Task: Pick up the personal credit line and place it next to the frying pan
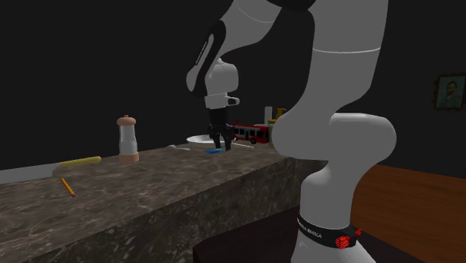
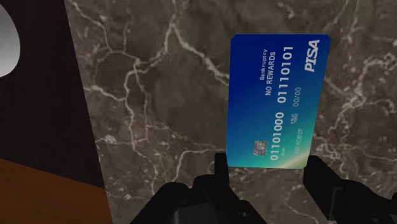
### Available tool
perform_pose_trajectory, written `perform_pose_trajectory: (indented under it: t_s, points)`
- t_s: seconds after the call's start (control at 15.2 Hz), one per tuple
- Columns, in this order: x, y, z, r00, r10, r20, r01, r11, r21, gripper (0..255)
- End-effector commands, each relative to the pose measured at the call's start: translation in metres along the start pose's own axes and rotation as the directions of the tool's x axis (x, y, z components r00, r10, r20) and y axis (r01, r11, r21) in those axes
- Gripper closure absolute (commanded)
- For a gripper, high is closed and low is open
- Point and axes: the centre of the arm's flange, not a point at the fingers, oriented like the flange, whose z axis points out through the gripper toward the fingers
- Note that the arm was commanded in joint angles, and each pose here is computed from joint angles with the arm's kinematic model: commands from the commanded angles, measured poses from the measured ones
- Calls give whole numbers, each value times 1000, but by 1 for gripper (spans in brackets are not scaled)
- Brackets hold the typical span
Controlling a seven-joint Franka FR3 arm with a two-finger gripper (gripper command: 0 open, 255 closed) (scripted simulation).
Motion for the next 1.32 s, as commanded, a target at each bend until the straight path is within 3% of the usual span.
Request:
perform_pose_trajectory:
  t_s: [0.0,0.33,0.86,0.92,1.25]
  points:
    - [-1,0,10,1000,0,0,0,1000,1,255]
    - [-6,-1,40,1000,0,0,0,1000,1,255]
    - [-6,-1,39,1000,0,0,0,1000,1,255]
    - [-6,-1,39,1000,0,0,0,1000,1,0]
    - [-6,-1,39,1000,0,0,0,1000,1,0]
